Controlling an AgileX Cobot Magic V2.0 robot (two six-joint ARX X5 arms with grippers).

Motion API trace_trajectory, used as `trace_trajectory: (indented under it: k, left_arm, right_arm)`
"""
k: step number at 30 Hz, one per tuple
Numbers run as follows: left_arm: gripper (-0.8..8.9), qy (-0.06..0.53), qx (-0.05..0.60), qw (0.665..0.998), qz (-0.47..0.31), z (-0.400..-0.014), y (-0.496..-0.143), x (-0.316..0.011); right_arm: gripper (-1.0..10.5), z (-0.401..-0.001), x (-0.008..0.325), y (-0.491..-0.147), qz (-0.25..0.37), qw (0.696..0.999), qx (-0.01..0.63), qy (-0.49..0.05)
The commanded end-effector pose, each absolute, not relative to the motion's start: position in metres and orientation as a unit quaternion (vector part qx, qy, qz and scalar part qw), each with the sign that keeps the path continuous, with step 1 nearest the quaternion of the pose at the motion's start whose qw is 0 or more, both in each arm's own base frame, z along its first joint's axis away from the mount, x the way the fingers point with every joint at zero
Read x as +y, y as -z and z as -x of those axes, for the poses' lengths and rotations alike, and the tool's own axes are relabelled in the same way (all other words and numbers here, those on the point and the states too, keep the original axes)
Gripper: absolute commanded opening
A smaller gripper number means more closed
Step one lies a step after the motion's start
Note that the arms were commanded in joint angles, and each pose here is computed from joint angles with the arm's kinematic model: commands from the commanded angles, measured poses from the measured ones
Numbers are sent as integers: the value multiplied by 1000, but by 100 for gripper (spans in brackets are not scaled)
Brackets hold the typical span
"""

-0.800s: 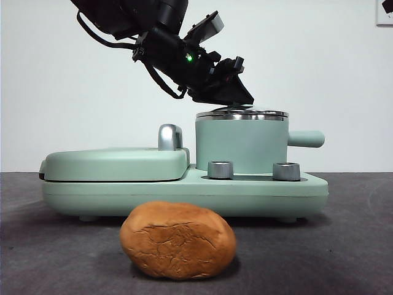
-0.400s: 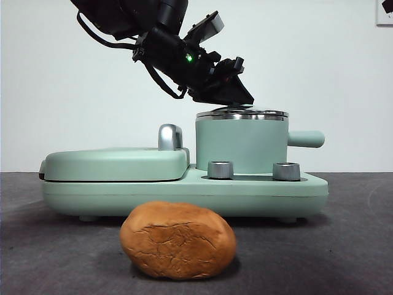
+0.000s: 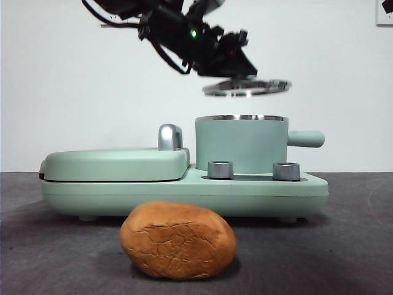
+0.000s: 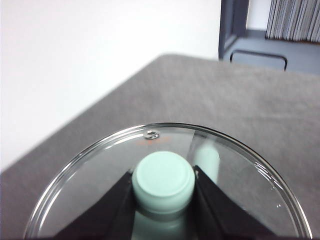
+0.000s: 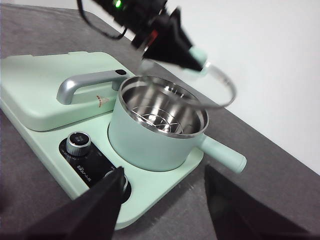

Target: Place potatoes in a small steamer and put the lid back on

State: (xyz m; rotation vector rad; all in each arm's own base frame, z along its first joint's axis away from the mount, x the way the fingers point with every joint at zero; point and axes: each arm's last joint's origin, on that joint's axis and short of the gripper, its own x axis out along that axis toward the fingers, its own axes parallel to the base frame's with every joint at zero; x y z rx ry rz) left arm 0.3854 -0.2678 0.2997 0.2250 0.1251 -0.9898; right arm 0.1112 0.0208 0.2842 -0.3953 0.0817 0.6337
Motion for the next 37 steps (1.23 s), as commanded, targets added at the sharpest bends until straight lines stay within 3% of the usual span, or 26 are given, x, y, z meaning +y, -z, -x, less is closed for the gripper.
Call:
trace_trajectory:
  k: [1, 5, 17, 27, 37]
  left_arm:
    - [15, 473, 17, 874, -106, -383, -330, -268]
    - [15, 473, 21, 875, -98, -372, -356, -261]
    - [17, 472, 159, 856, -141, -325, -389, -213]
    - [18, 475, 161, 857, -118, -289, -397, -170]
    - [18, 422, 158, 890, -74, -219, -367, -111]
  right_arm:
    - [255, -111, 21, -290, 197, 930, 30, -309]
    - [255, -111, 21, -290, 197, 930, 30, -309]
    - [255, -111, 21, -290, 178, 934, 36, -308]
    - [279, -109, 25, -284, 157, 937, 80, -301]
    - [301, -110, 53, -280, 184, 882, 126, -416]
